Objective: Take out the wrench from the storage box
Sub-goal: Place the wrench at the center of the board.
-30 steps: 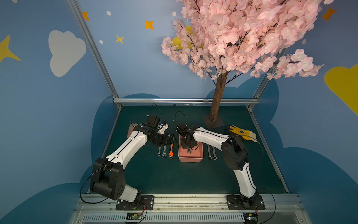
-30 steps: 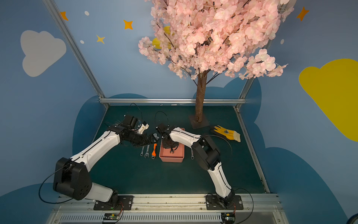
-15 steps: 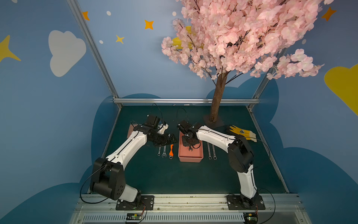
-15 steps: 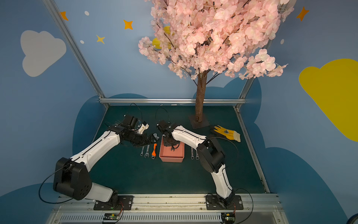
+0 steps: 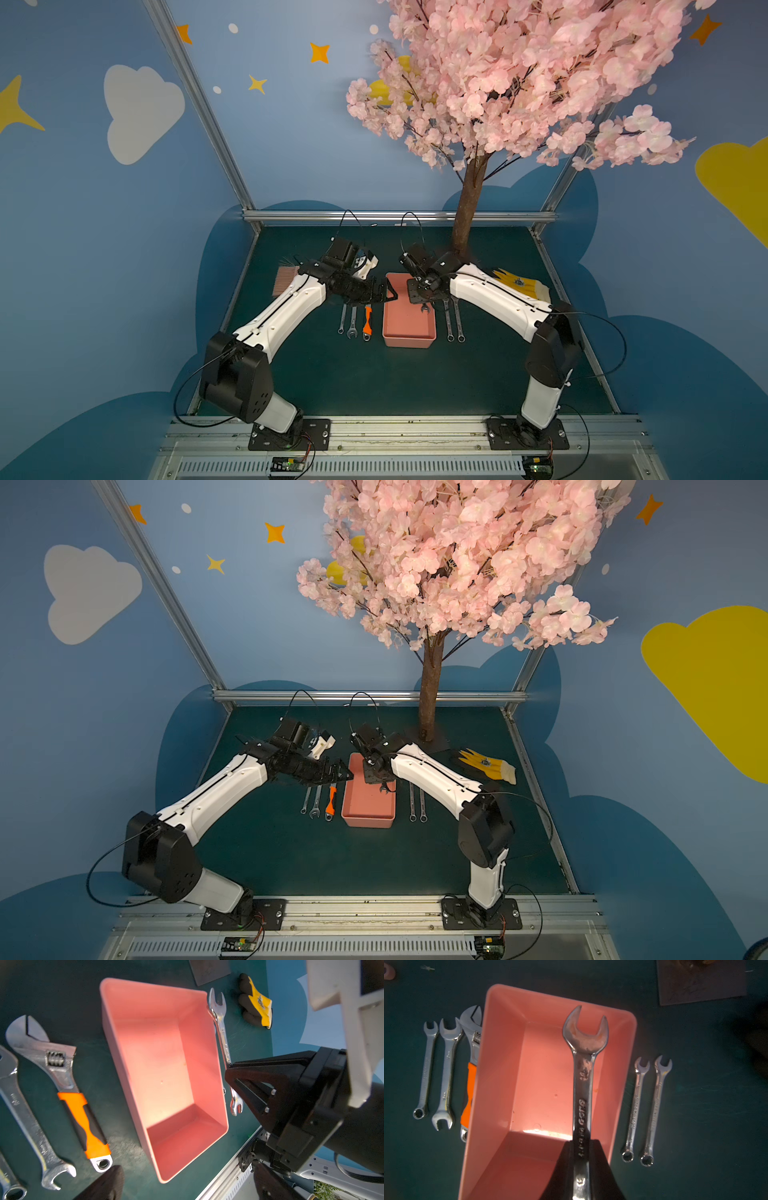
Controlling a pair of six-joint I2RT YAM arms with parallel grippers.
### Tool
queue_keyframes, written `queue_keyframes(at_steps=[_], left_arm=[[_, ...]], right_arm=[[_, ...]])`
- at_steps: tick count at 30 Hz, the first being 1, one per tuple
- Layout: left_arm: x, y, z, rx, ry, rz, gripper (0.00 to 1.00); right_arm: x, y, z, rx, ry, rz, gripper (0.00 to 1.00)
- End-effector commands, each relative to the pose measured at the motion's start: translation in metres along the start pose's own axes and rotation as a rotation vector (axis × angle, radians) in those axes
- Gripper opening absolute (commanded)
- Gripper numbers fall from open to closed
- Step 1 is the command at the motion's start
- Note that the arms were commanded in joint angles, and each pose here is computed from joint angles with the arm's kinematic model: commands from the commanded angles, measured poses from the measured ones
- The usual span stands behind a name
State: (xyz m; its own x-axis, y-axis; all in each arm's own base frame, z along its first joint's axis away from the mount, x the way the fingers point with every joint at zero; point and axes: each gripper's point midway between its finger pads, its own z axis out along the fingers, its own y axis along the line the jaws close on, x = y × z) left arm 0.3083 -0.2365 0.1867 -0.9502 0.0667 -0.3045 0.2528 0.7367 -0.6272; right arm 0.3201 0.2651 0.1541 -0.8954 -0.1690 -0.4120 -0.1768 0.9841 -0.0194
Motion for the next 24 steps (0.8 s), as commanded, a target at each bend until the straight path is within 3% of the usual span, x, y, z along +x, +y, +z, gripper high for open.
queue_keyframes(at_steps=[1, 10, 18, 24], left_arm=[[-0.004, -0.009, 0.009, 0.019, 0.01, 0.002, 1.0], [-0.006, -0.009, 0.021, 0.01, 0.029, 0.003, 1.0], [-0.004, -0.003, 0.022, -0.013, 0.032, -0.013, 1.0], [0.002, 0.004, 0.024, -0.037, 0.046, -0.024, 1.0]], right_arm=[[0.015, -0.043, -0.002, 0.065, 0.027, 0.015, 0.0], [0.049, -0.124, 0.026, 0.076, 0.038, 0.104, 0.0], [0.065, -0.137, 0.07, 0.107, 0.103, 0.126, 0.0], [0.073, -0.145, 0.086, 0.085, 0.159, 0.259, 0.01]])
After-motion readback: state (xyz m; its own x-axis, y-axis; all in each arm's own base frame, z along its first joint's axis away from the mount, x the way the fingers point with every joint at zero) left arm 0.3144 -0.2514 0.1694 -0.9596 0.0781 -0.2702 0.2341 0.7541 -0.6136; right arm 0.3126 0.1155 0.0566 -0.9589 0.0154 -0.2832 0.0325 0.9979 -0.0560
